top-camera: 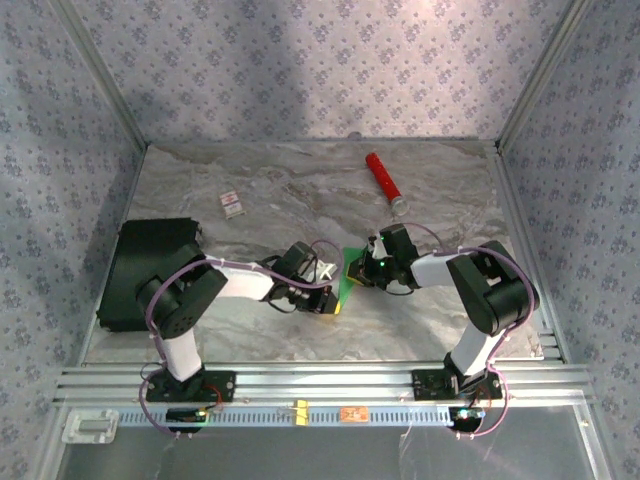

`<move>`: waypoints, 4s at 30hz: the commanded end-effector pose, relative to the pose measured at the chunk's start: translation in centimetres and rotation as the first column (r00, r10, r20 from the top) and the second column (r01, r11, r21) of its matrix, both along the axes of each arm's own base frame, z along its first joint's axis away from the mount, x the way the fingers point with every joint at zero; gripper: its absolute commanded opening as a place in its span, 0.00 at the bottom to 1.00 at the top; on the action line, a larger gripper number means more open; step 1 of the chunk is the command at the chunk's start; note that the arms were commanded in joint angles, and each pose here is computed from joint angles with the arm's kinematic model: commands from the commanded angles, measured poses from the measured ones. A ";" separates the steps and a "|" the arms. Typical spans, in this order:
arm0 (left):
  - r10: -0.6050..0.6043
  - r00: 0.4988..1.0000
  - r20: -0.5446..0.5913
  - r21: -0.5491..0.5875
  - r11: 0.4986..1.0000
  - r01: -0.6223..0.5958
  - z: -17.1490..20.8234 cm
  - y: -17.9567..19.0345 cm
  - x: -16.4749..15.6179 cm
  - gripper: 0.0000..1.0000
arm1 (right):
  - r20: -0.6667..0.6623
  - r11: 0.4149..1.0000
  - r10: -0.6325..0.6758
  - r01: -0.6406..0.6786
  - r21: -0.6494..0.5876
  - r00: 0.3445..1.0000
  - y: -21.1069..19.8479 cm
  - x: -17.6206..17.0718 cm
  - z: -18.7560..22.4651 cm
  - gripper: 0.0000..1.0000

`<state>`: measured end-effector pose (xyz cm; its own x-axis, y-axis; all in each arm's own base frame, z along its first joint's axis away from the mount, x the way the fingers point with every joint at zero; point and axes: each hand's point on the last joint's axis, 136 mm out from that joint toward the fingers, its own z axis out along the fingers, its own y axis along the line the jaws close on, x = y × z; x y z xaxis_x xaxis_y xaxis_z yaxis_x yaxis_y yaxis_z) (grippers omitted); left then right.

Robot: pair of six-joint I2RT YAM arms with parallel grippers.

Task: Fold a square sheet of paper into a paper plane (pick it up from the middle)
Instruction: Fold the wing for the fifth time at the center of the table.

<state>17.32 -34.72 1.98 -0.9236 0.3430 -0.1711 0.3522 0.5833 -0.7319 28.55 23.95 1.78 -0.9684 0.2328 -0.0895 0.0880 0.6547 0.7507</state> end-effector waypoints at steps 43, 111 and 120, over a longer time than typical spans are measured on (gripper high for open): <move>0.162 0.986 0.027 -0.031 0.986 -0.161 1.6 -4.0 5.0 0.09 | -0.118 0.981 -0.049 0.025 -0.193 0.992 -2.6 -2.3 -5.0 0.09; 0.110 0.994 0.013 0.131 0.985 -0.111 -1.4 0.2 -0.9 0.07 | -0.128 0.977 -0.060 0.032 -0.209 0.990 -3.2 -2.8 -5.4 0.09; 0.110 0.993 0.035 0.184 0.976 -0.115 -1.8 2.9 -2.5 0.04 | -0.128 0.977 -0.061 0.033 -0.209 0.990 -3.3 -2.8 -5.3 0.09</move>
